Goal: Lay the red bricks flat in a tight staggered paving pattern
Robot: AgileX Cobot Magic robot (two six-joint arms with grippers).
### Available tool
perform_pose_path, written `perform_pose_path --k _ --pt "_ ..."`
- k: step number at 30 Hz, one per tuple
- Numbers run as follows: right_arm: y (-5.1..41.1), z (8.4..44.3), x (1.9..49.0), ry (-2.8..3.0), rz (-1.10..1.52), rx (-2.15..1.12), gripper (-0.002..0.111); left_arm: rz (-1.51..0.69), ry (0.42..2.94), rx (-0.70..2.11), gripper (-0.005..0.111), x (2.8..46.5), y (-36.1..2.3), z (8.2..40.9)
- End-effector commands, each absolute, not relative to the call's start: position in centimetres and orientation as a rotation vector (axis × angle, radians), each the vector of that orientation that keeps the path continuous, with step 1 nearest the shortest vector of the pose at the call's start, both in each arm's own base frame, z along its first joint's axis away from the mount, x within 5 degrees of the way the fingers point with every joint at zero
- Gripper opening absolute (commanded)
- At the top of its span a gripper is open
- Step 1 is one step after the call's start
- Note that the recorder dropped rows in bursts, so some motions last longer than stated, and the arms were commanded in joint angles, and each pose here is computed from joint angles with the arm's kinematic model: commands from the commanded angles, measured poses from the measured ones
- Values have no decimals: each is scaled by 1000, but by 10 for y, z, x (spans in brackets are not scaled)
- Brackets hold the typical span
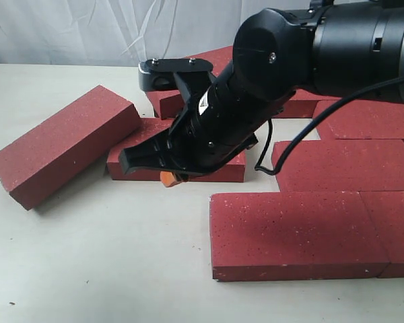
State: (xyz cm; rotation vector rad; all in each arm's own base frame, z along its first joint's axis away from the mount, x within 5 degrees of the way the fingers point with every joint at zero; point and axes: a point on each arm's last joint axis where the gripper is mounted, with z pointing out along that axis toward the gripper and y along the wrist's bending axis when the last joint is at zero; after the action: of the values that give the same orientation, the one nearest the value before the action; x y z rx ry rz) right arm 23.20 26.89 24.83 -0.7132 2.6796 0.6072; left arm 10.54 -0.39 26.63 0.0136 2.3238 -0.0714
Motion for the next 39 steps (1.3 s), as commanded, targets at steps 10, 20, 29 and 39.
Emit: perform_pose_path --k 10,20,29,39 --pt "270 233 239 2686 554 -729 -1 -336 2587 196 0 162 -24 229" --pt "273 211 260 2656 521 -648 -1 -329 2613 354 0 229 -58 212" --pt "241 207 290 2666 432 -552 -1 -304 2584 372 0 307 -88 187" --pt "243 189 295 2690 390 -575 -1 -253 2556 375 0 344 -94 168"
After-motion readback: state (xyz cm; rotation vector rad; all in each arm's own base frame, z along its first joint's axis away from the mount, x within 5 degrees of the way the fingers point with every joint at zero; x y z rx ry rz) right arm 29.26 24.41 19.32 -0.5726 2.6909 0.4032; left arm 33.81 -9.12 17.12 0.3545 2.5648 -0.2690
